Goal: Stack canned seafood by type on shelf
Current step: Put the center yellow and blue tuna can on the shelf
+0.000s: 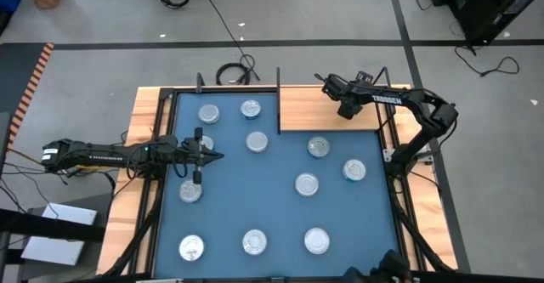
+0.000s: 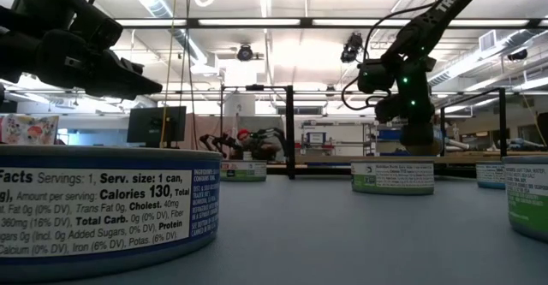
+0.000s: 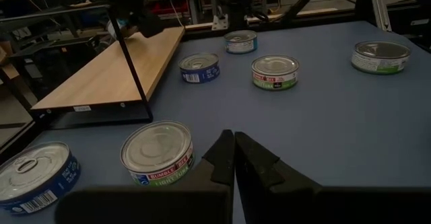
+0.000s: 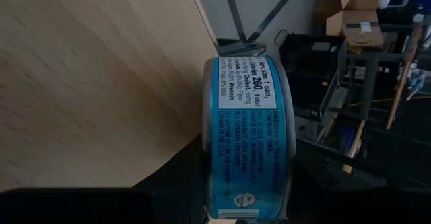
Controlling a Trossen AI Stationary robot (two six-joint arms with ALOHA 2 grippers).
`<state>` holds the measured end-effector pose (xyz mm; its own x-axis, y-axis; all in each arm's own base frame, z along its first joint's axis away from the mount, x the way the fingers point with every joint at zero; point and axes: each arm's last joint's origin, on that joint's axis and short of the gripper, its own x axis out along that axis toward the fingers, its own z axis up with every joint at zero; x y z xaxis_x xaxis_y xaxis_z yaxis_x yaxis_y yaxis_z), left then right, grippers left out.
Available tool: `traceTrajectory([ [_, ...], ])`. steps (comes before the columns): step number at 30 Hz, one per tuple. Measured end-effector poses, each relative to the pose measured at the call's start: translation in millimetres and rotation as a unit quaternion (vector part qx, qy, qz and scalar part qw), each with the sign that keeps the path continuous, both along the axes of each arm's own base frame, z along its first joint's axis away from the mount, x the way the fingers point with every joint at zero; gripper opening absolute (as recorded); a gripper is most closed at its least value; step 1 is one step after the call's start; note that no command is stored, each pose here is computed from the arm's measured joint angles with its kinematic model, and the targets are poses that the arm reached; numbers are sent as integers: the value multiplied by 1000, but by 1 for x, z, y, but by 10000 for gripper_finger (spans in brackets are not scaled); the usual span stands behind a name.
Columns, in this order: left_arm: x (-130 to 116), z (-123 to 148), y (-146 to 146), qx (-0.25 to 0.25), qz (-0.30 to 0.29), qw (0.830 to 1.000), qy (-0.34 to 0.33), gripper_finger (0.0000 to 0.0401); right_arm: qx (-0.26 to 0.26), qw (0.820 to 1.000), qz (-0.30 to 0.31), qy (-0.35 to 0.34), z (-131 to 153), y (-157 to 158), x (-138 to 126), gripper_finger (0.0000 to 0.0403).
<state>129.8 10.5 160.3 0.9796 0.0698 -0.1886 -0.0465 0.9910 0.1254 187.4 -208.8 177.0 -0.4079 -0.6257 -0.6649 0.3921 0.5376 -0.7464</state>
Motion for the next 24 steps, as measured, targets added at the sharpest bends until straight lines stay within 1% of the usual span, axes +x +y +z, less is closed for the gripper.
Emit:
traceTrajectory([
  [14,0,0,0,0,0,1000,0,17,9,1000,0,-2,0,-2,-2,143],
  [17,0,0,0,0,0,1000,0,17,9,1000,15,-2,0,4,4,143],
  [21,0,0,0,0,0,1000,0,17,1,998,53,-17,1,14,20,143],
  [24,0,0,0,0,0,1000,0,17,-9,995,85,-43,2,22,34,143],
])
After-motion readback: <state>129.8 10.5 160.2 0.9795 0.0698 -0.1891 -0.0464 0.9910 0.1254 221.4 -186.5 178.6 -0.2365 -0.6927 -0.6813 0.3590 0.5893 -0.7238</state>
